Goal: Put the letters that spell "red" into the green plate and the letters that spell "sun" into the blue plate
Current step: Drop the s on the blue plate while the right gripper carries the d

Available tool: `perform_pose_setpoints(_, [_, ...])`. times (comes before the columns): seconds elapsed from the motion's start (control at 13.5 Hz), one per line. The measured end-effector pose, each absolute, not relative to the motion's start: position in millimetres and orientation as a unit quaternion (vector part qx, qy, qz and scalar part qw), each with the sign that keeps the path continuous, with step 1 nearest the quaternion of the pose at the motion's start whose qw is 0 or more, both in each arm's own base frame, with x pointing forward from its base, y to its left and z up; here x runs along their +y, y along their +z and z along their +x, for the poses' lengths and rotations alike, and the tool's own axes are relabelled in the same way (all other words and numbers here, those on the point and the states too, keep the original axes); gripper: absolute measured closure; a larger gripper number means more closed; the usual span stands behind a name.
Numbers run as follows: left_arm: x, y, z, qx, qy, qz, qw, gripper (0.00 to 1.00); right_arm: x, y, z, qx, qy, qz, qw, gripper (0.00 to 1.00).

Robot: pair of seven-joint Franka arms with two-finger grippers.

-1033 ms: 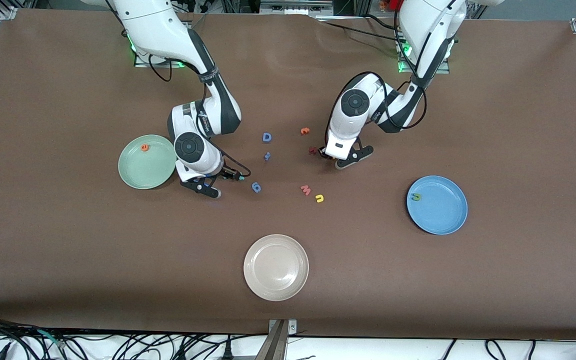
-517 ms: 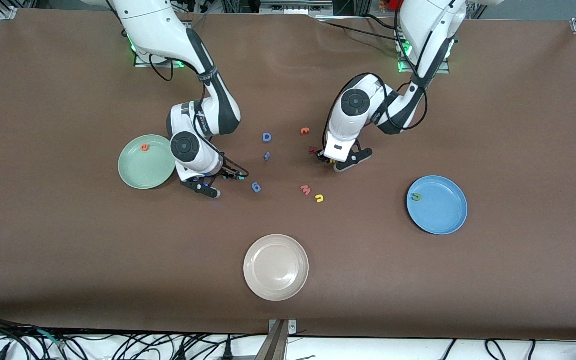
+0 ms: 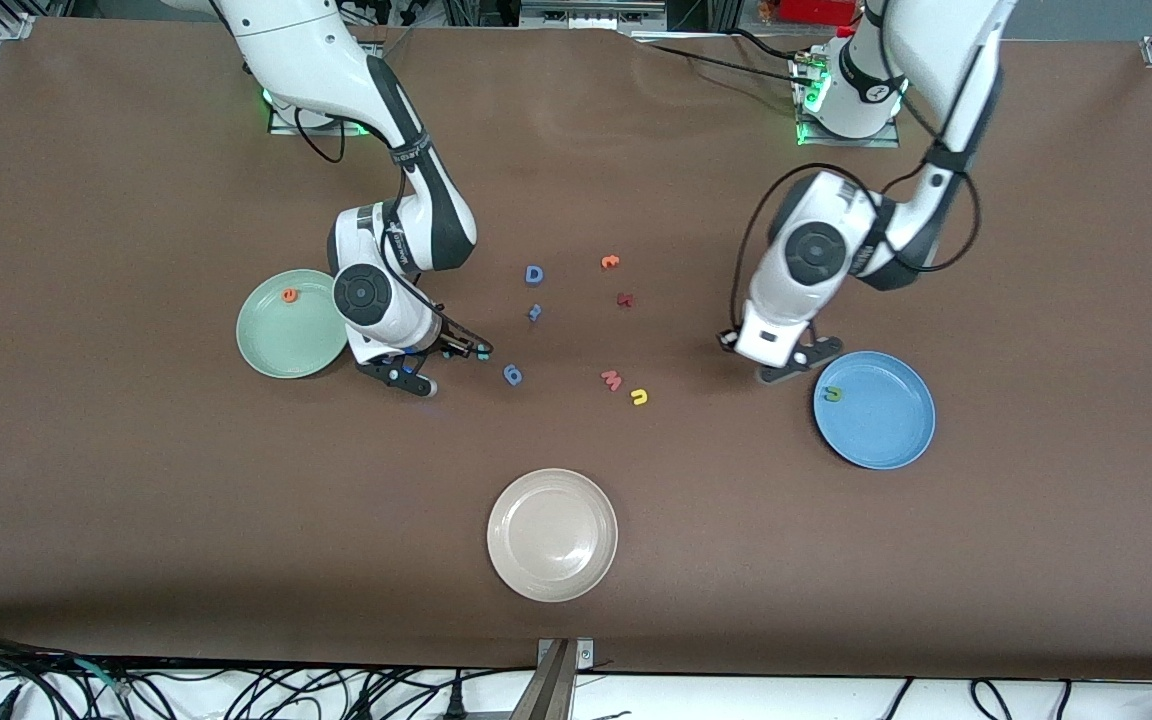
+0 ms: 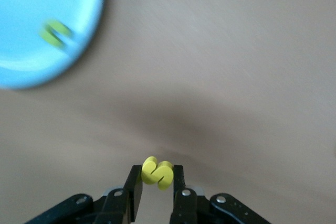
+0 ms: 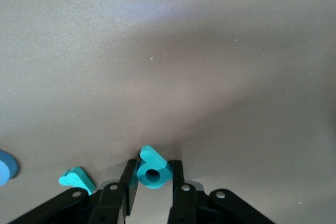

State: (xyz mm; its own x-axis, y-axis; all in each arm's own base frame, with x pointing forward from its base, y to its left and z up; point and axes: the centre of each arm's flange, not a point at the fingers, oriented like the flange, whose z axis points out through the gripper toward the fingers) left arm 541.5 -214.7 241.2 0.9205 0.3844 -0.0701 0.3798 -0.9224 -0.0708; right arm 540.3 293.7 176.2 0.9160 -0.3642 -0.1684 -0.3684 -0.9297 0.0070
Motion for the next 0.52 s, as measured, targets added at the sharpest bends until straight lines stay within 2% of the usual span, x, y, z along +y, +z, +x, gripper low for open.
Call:
perform_pose_setpoints(0.22, [-143.1,260.4,572.0,-0.166,0.046,-0.984,0.039,0.72,288.7,176.5,540.5,0.190,0.092,-0.977,0.008,0.70])
perform_pose_setpoints(0.52, [-84.5,258.4,586.8,-0.148,0.049,-0.987,0.043,0.72,252.5,203.0,552.5,0.209,0.121,-0.970,-0.003,0.70])
